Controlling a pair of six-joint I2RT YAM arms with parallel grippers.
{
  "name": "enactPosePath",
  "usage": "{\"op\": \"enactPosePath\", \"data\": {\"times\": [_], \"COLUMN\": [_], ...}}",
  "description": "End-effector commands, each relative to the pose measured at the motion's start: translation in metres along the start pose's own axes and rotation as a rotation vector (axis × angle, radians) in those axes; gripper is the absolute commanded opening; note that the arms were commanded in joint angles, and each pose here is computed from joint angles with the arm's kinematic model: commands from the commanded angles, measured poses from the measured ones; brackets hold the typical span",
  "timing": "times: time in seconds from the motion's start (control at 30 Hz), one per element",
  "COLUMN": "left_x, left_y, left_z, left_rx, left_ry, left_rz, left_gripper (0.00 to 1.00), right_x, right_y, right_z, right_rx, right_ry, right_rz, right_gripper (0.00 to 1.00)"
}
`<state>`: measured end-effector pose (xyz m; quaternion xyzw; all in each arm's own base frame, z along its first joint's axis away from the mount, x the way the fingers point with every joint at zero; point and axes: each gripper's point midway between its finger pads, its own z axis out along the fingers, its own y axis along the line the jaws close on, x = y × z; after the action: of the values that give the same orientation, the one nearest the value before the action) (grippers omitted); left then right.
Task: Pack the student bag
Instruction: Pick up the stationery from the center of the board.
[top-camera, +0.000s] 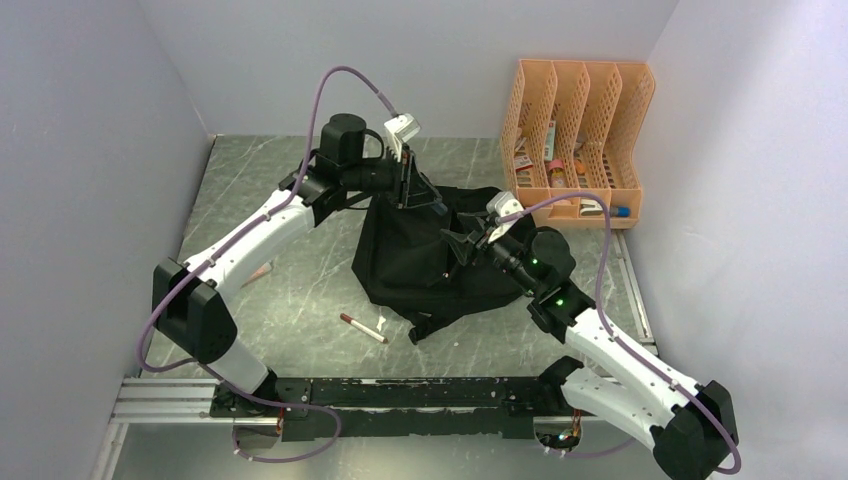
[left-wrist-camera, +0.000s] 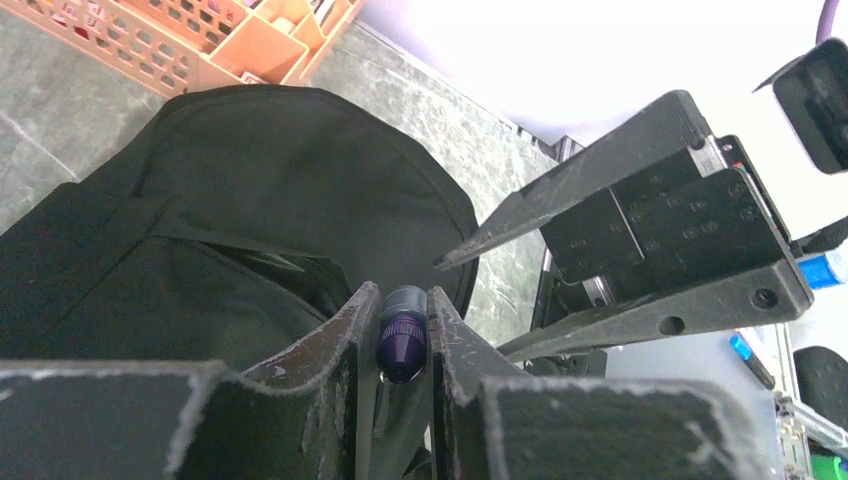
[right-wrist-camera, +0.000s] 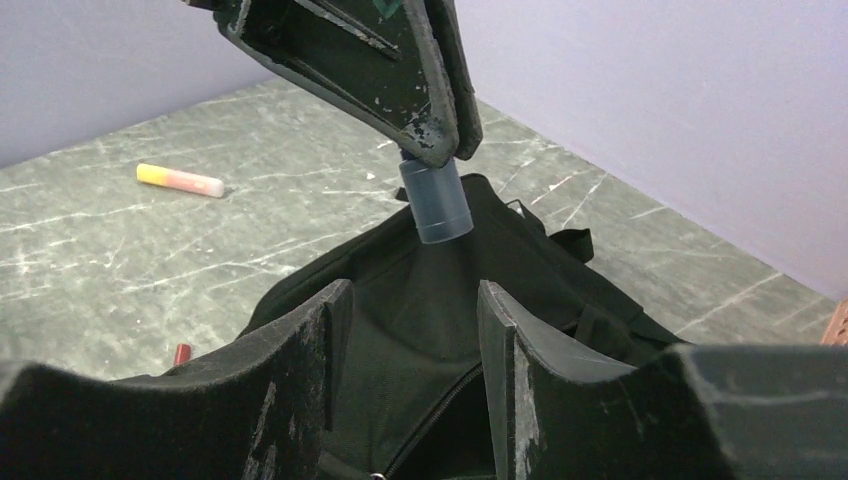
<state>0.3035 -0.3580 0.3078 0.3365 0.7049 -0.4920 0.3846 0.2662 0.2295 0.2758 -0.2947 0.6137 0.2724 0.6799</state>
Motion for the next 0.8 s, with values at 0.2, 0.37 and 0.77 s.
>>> {"op": "enactPosePath", "data": {"times": [0.2, 0.37, 0.77], "left_x": [0.005, 0.009, 0.016], "left_y": [-0.037, -0.043, -0.052], "left_z": [-0.001, 0.003, 0.006], "left_rx": [0.147, 0.162, 0.191], "left_ry": [0.039, 0.062, 0.081], "left_rz": [0.095, 0.107, 0.105], "left_gripper": [0.1, 0.09, 0.09], "right_x": [-0.017, -0.015, -0.014], "right_y": [-0.003, -0.001, 0.007], "right_z": [0.004, 0.005, 0.007], "right_rx": [0.009, 0.0, -0.036], "right_ry": [-0.039, -0.035, -0.024], "right_rz": [-0.043, -0.037, 0.006], "right_gripper": [0.52, 0.53, 0.31]}}
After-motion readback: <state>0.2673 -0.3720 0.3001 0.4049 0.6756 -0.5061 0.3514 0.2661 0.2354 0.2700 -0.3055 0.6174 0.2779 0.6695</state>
